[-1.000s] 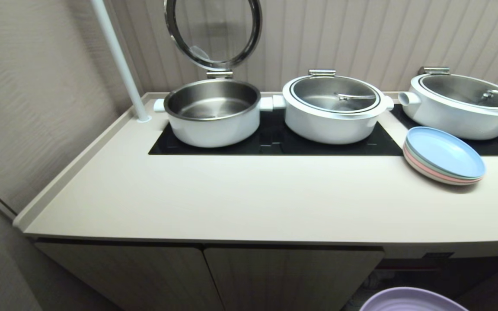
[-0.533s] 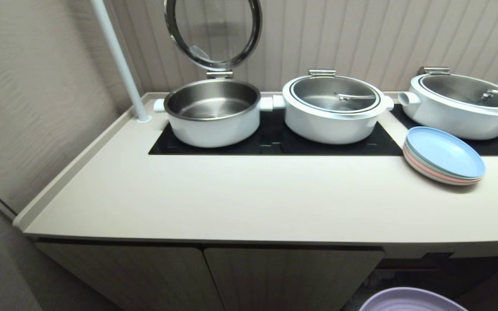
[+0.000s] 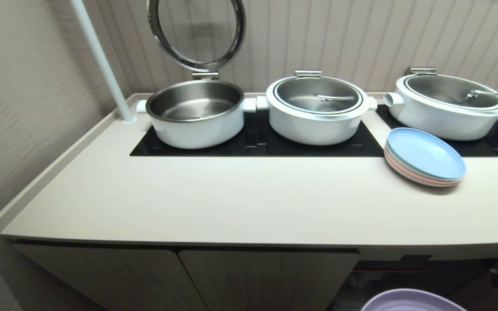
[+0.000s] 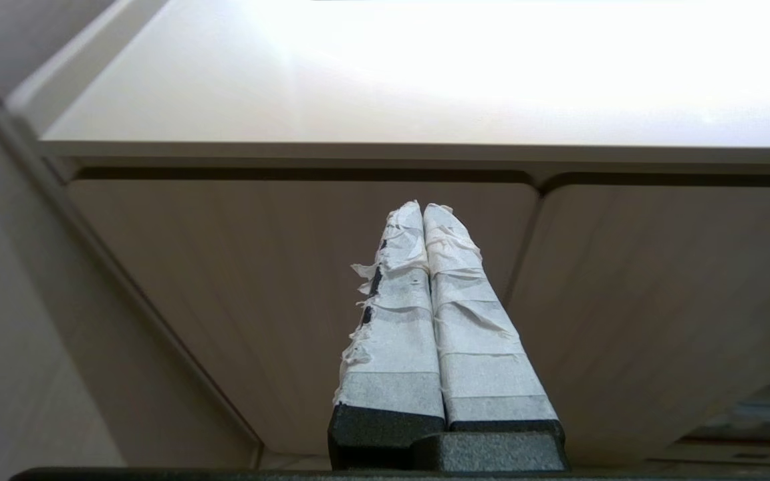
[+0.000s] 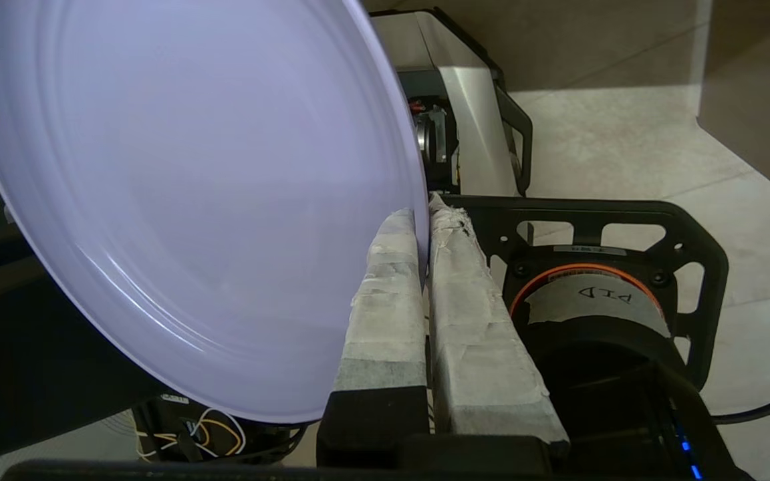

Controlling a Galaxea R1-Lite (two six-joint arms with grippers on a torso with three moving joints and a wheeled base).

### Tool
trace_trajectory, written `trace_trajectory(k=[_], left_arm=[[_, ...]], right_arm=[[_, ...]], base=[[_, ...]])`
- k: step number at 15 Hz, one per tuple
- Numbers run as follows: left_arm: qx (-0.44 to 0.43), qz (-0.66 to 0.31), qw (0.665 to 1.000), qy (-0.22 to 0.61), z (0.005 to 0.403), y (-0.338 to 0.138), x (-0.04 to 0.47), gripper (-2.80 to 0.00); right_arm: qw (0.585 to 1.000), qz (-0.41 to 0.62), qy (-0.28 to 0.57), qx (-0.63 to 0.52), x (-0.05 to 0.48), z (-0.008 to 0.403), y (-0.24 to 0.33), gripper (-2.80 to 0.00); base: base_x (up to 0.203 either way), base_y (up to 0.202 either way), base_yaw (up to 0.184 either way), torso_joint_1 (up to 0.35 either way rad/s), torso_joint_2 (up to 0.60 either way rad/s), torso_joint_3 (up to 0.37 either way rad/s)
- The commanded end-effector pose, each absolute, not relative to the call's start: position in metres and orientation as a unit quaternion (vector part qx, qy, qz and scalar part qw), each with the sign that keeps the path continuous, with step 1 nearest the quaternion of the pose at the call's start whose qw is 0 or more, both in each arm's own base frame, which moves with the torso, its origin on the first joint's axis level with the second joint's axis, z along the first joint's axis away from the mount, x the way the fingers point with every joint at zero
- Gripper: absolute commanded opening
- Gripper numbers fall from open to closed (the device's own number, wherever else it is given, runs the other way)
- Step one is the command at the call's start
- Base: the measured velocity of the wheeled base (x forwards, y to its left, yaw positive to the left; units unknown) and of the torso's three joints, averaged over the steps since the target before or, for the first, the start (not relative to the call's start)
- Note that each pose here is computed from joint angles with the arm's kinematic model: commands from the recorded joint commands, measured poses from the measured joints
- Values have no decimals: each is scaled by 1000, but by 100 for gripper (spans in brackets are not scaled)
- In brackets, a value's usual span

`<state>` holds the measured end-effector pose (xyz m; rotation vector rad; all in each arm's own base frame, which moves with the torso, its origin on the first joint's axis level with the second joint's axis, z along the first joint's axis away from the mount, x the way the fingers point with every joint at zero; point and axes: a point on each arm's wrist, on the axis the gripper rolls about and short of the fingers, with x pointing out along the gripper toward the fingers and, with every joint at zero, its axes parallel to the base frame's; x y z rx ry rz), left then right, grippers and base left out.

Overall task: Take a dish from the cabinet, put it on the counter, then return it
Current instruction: Put it back into the cabinet

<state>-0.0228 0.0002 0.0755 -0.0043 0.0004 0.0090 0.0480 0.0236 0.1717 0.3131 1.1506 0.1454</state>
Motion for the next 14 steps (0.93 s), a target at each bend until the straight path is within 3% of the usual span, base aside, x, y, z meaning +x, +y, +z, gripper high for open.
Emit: trace_trajectory(k=[1,7,14], left_arm=[[-2,5,1000,0,75,0,-23,-280],[-2,5,1000,0,75,0,-23,-280],[-2,5,1000,0,75,0,-23,-280]], right_arm=[[823,67,544,148,48,171,24,-280],[823,66,545,148,48,171,24,-280],[824,67,542,149,49,173,24,-280]], base=[[0,-199,1,2,1,-1],[0,-183,1,2,2,3],[0,-11,0,1,1,0]])
